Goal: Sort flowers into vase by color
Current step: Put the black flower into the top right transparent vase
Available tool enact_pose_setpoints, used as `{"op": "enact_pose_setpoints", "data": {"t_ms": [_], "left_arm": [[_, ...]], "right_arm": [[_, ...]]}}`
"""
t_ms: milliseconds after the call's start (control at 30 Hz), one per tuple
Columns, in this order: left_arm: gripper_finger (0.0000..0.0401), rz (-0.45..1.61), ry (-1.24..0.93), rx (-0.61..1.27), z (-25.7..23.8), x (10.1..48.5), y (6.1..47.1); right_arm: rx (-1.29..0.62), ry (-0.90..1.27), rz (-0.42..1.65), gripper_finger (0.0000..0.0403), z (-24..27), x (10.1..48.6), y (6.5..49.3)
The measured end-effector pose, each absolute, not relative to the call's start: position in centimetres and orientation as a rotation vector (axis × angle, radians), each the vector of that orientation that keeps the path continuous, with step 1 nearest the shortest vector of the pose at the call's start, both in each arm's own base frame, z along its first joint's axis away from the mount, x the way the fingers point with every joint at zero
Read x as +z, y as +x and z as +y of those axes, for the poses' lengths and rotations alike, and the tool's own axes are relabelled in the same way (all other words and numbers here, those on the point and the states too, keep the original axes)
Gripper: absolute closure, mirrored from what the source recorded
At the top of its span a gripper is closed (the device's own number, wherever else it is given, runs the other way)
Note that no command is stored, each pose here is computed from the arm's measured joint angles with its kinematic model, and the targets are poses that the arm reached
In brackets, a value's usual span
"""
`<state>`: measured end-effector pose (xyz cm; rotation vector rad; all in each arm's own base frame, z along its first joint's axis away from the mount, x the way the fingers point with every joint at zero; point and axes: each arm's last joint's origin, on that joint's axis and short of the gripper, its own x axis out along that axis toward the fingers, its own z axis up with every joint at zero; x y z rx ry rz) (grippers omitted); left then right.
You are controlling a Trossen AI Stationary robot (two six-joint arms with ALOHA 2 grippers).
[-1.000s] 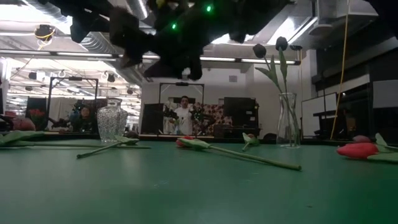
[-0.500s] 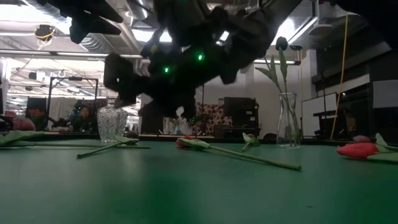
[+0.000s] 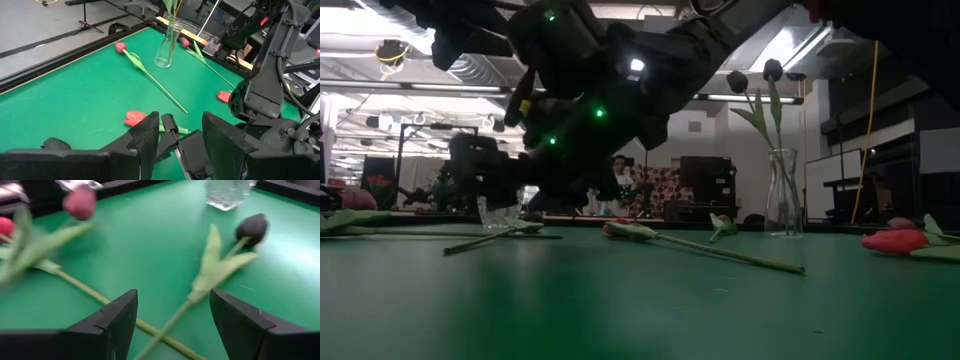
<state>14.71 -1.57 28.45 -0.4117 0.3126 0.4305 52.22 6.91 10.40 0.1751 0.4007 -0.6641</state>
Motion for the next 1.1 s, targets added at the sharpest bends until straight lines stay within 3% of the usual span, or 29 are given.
{"op": "enact_pose_setpoints", "data": {"t_ms": [700, 833, 1100], "left_arm": [[0.0255, 0.327, -0.386, 0.429, -1.6, 28.4, 14.7], [0.0255, 0.327, -0.386, 0.43, -1.6, 28.4, 14.7], [0.0255, 0.326, -0.387, 0.43, -1.6, 28.4, 14.7]], "right_arm": [[-0.646, 0.327, 0.438, 0.016, 4.7, 8.3, 52.6], [-0.665, 0.342, 0.481, 0.0208, 4.2, 8.1, 52.3], [-0.667, 0.354, 0.533, 0.0382, 3.7, 7.9, 52.0]]}}
